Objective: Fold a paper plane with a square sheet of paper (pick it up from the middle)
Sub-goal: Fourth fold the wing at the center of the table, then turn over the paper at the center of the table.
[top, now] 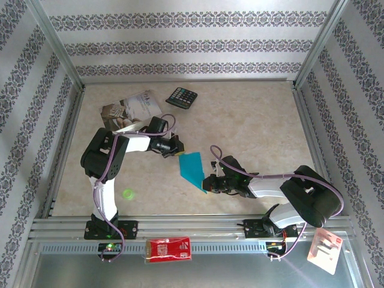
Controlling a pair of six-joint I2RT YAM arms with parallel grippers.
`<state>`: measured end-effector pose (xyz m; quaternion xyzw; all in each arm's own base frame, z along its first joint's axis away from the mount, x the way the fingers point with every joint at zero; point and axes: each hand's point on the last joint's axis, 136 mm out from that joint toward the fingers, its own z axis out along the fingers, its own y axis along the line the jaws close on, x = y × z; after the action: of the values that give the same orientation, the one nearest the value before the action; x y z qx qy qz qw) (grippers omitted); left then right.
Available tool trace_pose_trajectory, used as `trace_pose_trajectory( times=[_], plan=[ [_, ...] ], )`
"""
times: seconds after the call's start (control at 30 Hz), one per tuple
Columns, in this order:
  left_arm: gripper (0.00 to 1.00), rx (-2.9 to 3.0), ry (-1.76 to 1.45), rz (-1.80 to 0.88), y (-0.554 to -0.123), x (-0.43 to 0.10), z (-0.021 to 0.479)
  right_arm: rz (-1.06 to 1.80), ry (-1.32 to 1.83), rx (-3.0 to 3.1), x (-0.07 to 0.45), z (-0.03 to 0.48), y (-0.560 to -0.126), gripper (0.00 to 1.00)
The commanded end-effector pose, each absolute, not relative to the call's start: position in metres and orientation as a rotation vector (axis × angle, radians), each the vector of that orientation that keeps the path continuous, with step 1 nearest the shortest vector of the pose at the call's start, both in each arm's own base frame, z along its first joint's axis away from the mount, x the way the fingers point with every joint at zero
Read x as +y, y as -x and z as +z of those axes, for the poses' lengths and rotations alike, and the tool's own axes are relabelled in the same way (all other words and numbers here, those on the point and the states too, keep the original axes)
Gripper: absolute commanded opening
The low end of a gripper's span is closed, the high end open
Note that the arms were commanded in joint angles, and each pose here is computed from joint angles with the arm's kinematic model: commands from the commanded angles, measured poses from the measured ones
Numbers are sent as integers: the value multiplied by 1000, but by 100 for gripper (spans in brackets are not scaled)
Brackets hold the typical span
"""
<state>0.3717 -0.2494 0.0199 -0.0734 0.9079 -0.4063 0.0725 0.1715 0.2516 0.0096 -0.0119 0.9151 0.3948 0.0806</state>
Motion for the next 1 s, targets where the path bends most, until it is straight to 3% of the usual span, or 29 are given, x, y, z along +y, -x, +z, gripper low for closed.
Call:
trace_pose_trajectory(
  times=[0.0,0.2,0.47,0.6,0.97],
  plan=[
    [5,2702,345,-1016,-400,-202,5,845,-56,3078,194,-54,-113,0],
    [13,2571,314,-1131,-401,-210,60,987,52,2957,220,-24,-135,0],
    [25,2599,200,-1199,-325,-241,75,1167,149,2597,244,66,-189,22],
    [28,2642,135,-1244,-298,-261,65,1078,114,2567,232,70,-207,28],
    [29,2670,117,-1240,-293,-265,55,1036,158,2624,249,47,-232,39]
  ],
)
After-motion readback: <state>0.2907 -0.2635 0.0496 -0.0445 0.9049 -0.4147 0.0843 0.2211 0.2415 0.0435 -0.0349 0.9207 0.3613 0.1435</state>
